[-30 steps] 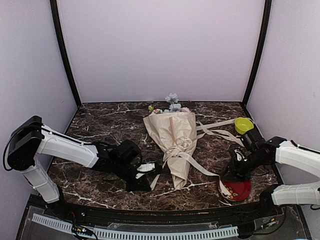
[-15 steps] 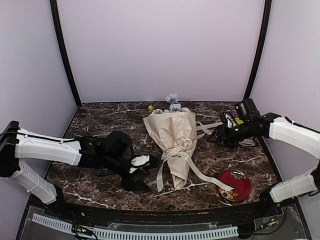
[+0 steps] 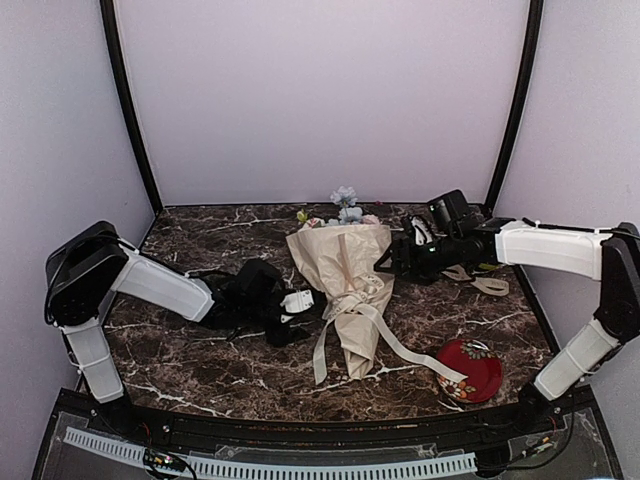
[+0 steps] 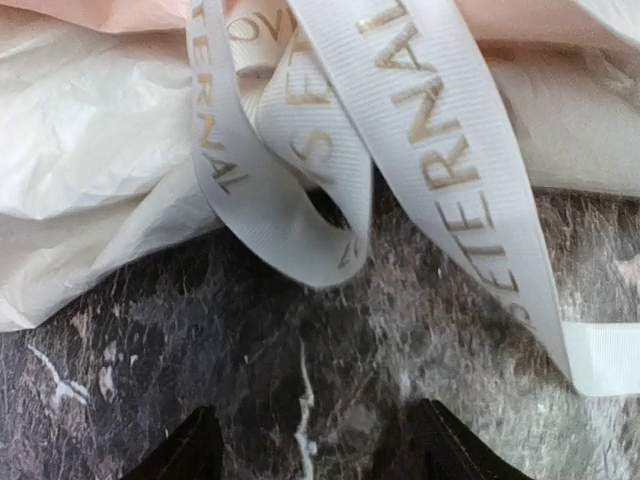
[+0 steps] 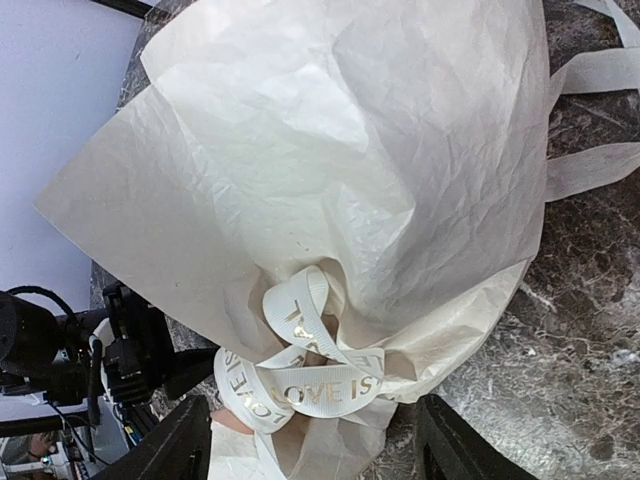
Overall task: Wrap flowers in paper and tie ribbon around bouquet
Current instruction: Tie the half-tied ribbon around the folded bouquet.
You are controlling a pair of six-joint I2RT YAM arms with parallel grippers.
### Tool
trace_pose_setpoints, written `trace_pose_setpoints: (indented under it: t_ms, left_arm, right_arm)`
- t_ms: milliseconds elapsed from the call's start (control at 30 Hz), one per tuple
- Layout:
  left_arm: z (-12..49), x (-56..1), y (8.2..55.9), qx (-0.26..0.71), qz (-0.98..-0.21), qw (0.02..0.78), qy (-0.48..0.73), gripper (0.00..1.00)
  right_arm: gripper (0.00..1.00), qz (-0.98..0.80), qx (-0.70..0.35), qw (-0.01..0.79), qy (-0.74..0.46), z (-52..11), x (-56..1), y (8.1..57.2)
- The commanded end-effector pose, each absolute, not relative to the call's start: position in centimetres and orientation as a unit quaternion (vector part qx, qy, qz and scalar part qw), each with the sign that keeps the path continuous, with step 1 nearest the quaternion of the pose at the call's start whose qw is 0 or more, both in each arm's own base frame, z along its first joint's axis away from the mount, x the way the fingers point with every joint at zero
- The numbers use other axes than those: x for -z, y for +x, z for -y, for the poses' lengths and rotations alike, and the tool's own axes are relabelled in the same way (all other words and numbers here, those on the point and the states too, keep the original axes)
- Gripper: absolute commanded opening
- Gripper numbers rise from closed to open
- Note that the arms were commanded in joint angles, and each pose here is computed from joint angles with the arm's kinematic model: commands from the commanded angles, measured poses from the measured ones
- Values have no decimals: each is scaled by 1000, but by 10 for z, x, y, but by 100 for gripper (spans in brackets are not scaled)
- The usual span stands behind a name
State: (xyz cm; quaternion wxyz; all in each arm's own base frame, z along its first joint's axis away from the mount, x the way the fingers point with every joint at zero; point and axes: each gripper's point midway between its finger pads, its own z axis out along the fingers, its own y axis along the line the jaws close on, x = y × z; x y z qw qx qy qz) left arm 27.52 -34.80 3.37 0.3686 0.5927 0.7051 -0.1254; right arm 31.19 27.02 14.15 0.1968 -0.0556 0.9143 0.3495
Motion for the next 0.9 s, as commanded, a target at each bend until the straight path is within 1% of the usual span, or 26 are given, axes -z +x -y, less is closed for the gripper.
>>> trace_pose_setpoints:
  t_ms: [0,100,200,267,400,467,500,567,633,667,767,867]
  left_arm:
    - [376,-60,308,103,-670,432,595,69]
    - [388,-49,306,128,-668,415,605,69]
    - [397,-51,296,165,-653,419,609,69]
    - [401,-48,289,185,-647,405,620,68]
    - [404,-41,294,181,-652,398,619,67]
    - [407,-41,292,188,-649,396,621,63]
    - [407,-42,294,186,-650,399,619,59]
    - [405,-41,298,176,-656,405,613,43]
    - [405,-43,300,174,-656,409,610,29]
    - [405,-44,300,175,-656,410,610,26]
    - [407,-45,299,179,-652,413,610,13]
    - [408,-48,301,177,-652,416,609,0]
  right_arm:
    - [70,-912,-362,191,-20,-281,-131,314]
    - [69,-915,-364,174,-20,-286,-121,312]
    - [70,-917,-360,170,-19,-287,-117,315]
    - [71,-917,-363,163,-20,-291,-113,316]
    - [70,-920,-365,142,-24,-296,-101,314]
    - [67,-920,-367,137,-25,-297,-100,312]
    - [65,-920,-367,139,-25,-297,-101,312]
    - [56,-919,-365,144,-27,-297,-104,313]
    - [53,-919,-364,149,-28,-296,-106,314]
    - [53,-920,-362,149,-28,-295,-106,314]
    - [59,-925,-348,149,-33,-293,-101,315]
    - [60,-926,-342,155,-38,-294,-104,320]
